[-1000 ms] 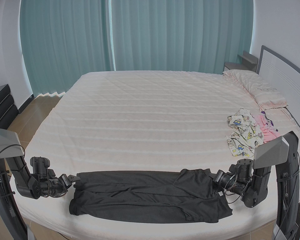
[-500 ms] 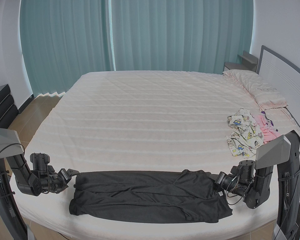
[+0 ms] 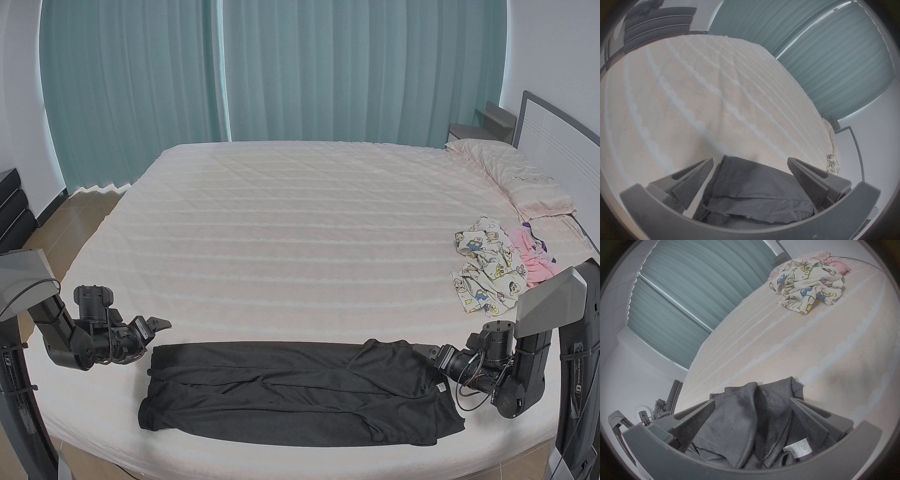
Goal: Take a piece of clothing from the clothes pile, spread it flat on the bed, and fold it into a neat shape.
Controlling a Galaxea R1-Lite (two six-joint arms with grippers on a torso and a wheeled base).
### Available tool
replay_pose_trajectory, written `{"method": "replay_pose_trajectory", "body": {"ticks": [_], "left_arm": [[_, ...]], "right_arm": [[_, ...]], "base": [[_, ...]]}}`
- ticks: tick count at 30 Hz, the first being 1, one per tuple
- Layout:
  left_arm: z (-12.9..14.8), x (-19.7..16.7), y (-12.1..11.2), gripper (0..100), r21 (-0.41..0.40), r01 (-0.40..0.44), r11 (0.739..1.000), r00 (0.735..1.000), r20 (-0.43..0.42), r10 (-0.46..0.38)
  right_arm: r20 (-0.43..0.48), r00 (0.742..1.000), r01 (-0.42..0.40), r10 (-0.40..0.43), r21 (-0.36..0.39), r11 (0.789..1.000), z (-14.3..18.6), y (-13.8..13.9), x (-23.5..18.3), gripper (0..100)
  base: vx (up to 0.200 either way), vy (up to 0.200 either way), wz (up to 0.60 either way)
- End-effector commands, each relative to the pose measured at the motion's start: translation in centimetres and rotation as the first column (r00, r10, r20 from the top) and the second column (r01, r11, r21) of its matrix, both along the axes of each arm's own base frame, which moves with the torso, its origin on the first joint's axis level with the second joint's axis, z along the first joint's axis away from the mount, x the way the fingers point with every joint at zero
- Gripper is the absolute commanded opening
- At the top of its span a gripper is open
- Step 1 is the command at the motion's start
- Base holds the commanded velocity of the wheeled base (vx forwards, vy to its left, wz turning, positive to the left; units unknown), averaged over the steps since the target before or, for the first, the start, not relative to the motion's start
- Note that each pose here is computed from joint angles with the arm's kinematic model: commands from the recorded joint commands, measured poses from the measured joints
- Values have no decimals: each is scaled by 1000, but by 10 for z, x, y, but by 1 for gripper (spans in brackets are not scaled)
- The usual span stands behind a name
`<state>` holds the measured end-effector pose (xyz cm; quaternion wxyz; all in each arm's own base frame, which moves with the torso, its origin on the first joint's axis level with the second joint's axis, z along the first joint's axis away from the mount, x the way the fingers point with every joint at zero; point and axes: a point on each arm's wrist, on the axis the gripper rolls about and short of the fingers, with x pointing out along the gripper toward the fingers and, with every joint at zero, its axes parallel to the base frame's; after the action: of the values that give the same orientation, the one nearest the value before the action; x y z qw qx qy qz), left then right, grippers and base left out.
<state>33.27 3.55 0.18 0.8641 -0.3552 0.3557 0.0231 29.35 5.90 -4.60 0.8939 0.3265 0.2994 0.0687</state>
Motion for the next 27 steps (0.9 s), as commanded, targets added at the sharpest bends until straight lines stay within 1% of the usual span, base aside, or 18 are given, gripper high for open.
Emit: {"method": "replay_pose_trajectory", "body": {"ticks": [1, 3, 4, 5, 9, 14, 17, 18, 22, 24, 25, 27], "left_arm": [[-12, 8, -11, 100, 22, 55, 998, 998, -14, -55], [-19, 7, -13, 100, 69, 95, 993, 995, -28, -93], [-19, 7, -13, 100, 69, 95, 993, 995, -28, -93], [-21, 7, -15, 100, 87, 107, 990, 994, -34, -105], [-22, 7, -15, 100, 113, 90, 989, 996, -38, -87], [-23, 7, -16, 100, 117, 89, 989, 996, -39, -85], [-30, 9, -16, 100, 116, 93, 989, 995, -53, -87], [-33, 11, -18, 0, 120, 97, 988, 994, -54, -91], [-36, 15, -17, 0, 124, 92, 988, 995, -53, -86], [-39, 16, -16, 0, 141, 84, 986, 996, -54, -77], [-39, 17, -14, 0, 161, 73, 984, 997, -39, -68], [-37, 19, -14, 0, 172, 62, 983, 998, -21, -59]], "right_arm": [[15, 1000, 6, -6, 4, 1000, 4, -2, 0, 100], [16, 1000, 8, -8, 5, 1000, 4, -2, 0, 100], [16, 1000, 8, -8, 5, 1000, 4, -2, 0, 100], [15, 1000, 8, -8, 4, 1000, 4, -2, 0, 100], [12, 1000, 8, -8, 4, 1000, 4, -2, -1, 100], [10, 1000, 8, -8, 3, 1000, 4, -2, -1, 100], [9, 1000, 8, -8, 3, 1000, 4, -2, -2, 100], [10, 1000, 8, -8, 3, 1000, 4, -2, -2, 100], [11, 1000, 9, -9, 2, 1000, 4, -3, -2, 100], [11, 1000, 14, -14, 1, 1000, 4, -4, -1, 100], [8, 1000, 15, -15, 1, 1000, 3, -4, -1, 100], [6, 1000, 15, -15, 1, 1000, 3, -4, -1, 100]], "base": [[0, 0, 0], [0, 0, 0], [0, 0, 0], [0, 0, 0], [0, 0, 0], [0, 0, 0], [0, 0, 0], [0, 0, 0], [0, 0, 0], [0, 0, 0], [0, 0, 0], [0, 0, 0]]}}
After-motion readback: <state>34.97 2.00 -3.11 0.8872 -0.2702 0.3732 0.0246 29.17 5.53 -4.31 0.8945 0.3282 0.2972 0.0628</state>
